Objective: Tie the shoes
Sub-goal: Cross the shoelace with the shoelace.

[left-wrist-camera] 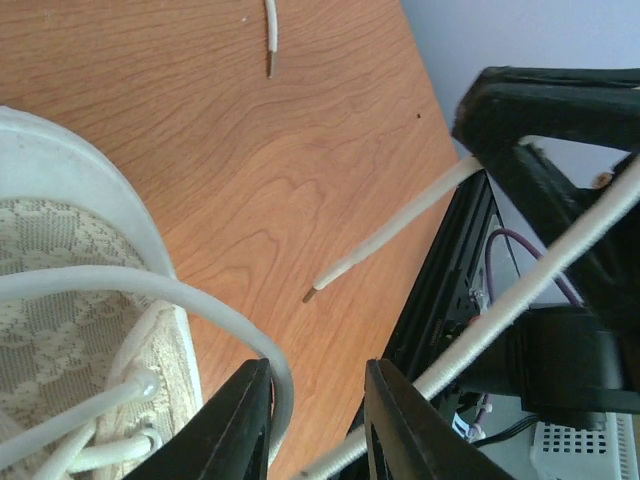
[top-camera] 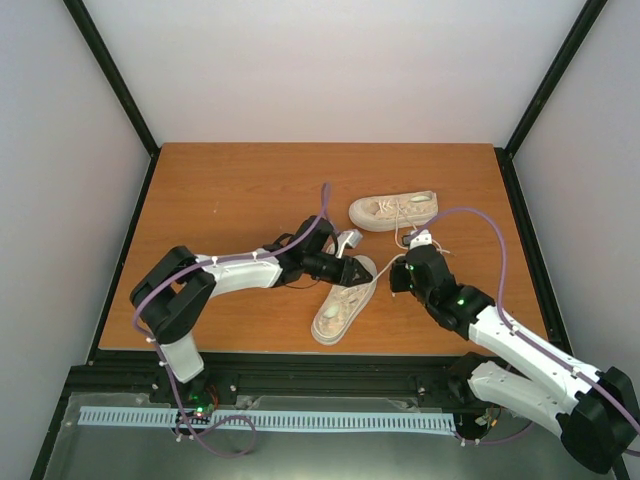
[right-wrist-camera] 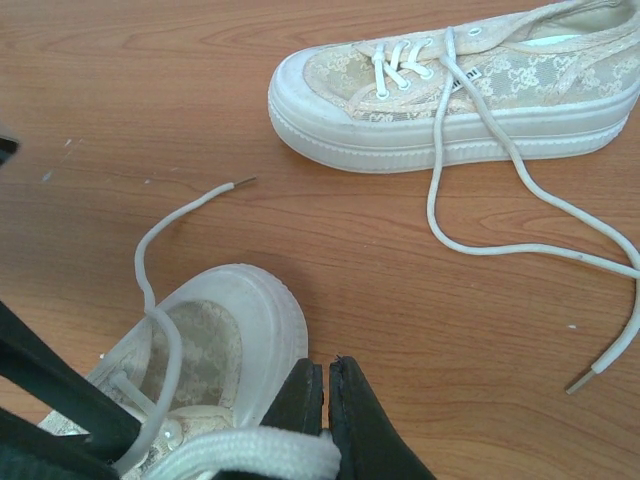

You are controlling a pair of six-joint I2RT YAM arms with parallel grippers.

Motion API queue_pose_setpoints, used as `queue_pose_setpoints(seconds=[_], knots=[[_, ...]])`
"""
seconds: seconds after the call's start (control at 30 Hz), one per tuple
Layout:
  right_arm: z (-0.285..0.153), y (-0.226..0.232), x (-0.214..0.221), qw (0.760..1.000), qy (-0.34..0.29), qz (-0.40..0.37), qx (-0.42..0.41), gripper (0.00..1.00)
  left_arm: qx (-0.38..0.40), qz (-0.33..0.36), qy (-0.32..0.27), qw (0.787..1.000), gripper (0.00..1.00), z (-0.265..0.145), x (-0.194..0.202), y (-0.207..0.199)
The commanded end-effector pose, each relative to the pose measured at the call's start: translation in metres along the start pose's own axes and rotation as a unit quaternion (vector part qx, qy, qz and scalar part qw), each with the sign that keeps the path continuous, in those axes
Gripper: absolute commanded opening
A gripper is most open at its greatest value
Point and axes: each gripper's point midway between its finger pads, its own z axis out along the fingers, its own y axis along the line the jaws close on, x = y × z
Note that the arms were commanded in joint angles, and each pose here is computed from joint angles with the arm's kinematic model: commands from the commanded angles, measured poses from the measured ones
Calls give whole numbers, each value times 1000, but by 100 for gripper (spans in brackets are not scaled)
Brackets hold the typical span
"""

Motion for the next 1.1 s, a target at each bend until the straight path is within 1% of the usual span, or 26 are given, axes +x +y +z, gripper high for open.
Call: queue_pose_setpoints(seconds=[0.0,0.13,0.27,0.33,0.4,0.53,0.6,0.67,0.77,0.9,1.07], knots=[[-6,-5,-2,1000,-10,7,11,3,23,21,-37,999,28,-14,-13,-25],[-7,-7,0,1000,-9,7,15,3,22,26,-42,999,25,-16,-14,-26],[-4,-4,-1,1000,-5,10,11,3,25,32,-31,999,17,-14,-10,-25],[-2,-2,-2,1000,-3,10,8,3,15,37,-24,999,15,-14,-7,-21],[-2,-1,-2,1000,-3,11,6,3,-19,46,-27,998,18,-18,-8,-13],[-3,-2,-1,1000,-3,14,7,3,-84,71,-48,993,31,-35,-13,-2],[-3,-3,-1,1000,-3,15,8,3,-106,73,-42,991,36,-37,-11,5],[-3,-3,1,1000,-2,16,8,3,-114,71,-28,991,42,-34,-8,10],[-6,-7,2,1000,-2,18,14,3,-98,67,-6,993,50,-26,-1,10],[-12,-18,7,999,2,29,39,3,-98,68,14,993,52,-16,0,16],[-14,-29,35,996,44,59,58,3,-95,85,21,992,52,-9,-6,15]])
